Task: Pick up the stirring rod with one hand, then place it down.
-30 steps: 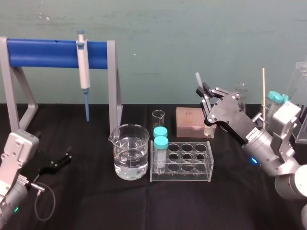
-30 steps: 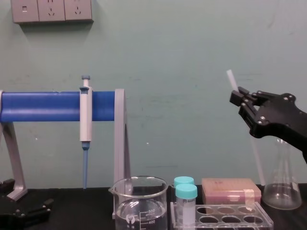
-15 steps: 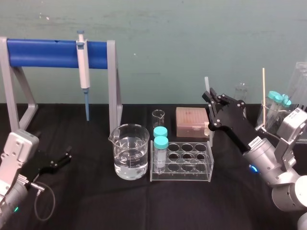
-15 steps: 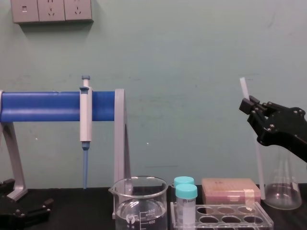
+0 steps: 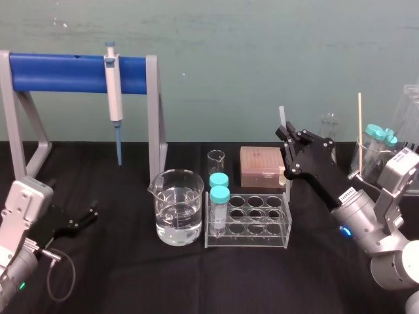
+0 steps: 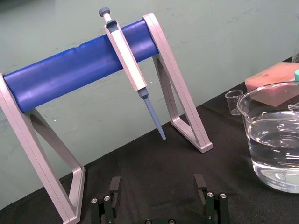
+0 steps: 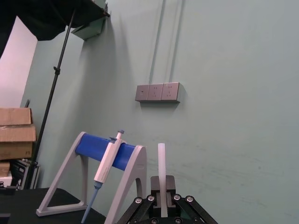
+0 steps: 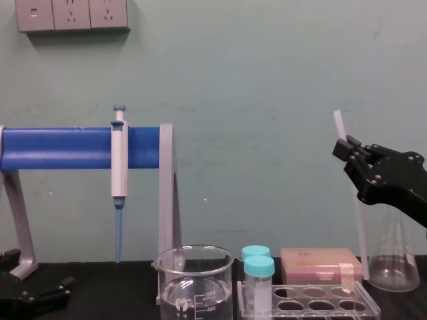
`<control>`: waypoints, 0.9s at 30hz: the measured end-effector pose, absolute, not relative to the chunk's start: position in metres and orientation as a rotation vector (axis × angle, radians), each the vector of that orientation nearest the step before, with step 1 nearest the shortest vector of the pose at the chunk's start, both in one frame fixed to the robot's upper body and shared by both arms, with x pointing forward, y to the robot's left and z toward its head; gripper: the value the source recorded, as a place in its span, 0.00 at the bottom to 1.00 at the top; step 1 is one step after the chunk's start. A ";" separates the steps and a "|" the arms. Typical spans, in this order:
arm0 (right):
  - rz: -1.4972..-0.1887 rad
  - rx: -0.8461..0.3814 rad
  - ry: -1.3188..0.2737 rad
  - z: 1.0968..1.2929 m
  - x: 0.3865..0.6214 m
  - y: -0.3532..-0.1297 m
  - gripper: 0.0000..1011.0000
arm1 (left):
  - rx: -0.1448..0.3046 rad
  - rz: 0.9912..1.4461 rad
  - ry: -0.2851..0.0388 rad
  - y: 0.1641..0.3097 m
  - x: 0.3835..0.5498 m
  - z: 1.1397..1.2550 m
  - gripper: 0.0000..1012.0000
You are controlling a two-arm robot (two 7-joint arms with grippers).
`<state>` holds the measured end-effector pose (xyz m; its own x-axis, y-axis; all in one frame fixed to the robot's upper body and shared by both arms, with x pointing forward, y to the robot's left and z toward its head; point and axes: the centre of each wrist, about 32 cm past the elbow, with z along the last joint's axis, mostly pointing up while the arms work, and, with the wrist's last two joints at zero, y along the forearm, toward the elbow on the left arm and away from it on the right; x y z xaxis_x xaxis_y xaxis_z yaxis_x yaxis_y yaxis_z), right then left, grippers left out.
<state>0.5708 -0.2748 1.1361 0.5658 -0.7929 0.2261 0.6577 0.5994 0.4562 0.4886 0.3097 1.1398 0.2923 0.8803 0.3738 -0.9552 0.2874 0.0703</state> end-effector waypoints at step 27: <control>-0.870 0.341 -0.434 1.137 0.571 -0.275 0.06 | 0.304 1.248 -0.285 0.310 0.489 1.140 0.99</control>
